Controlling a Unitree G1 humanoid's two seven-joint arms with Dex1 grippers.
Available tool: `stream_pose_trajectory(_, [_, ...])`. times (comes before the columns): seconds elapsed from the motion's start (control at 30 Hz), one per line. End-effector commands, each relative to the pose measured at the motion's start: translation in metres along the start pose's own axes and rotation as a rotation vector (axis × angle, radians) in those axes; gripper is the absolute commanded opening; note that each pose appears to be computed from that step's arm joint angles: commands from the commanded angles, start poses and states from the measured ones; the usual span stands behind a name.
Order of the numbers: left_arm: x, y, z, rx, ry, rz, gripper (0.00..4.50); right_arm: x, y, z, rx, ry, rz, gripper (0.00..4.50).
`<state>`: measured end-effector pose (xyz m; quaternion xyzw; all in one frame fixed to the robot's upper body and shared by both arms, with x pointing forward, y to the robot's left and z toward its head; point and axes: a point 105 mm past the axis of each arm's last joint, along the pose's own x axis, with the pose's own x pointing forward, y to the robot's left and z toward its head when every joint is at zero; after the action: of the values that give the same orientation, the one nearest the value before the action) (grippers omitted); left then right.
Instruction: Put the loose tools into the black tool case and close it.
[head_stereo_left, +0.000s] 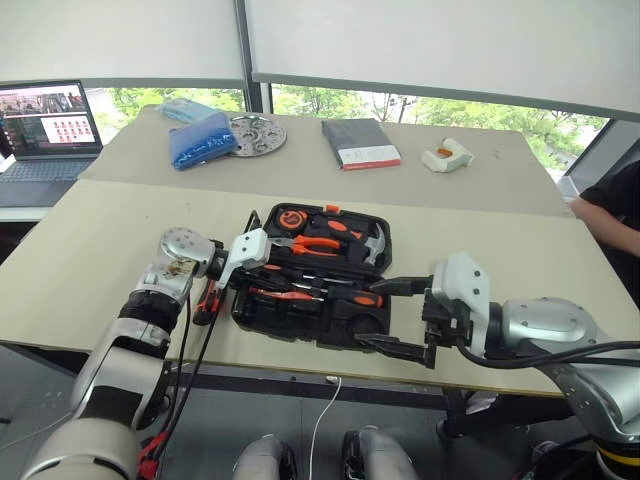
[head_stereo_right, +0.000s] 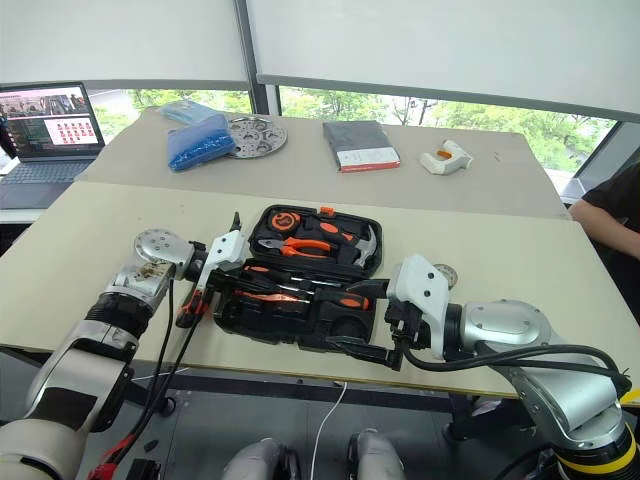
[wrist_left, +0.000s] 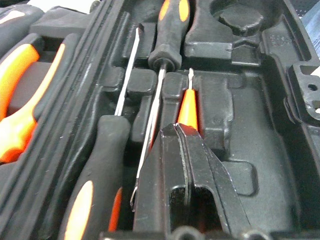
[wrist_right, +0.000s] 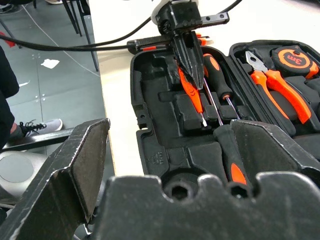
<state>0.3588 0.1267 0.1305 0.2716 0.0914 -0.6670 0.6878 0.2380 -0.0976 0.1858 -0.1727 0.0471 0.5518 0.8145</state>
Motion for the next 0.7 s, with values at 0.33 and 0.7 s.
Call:
stream_pose_trajectory(0.33, [-0.019,0.001,-0.011,-0.034,0.006,0.074,0.01,-0.001,-0.003,0.007,-0.013,-0.02,-0.003,4.5])
stream_pose_trajectory(0.7, [-0.144,-0.027,0.001,-0.345,-0.095,0.573,2.81,0.008,-0.011,0.012,-0.011,-0.039,0.083,4.5])
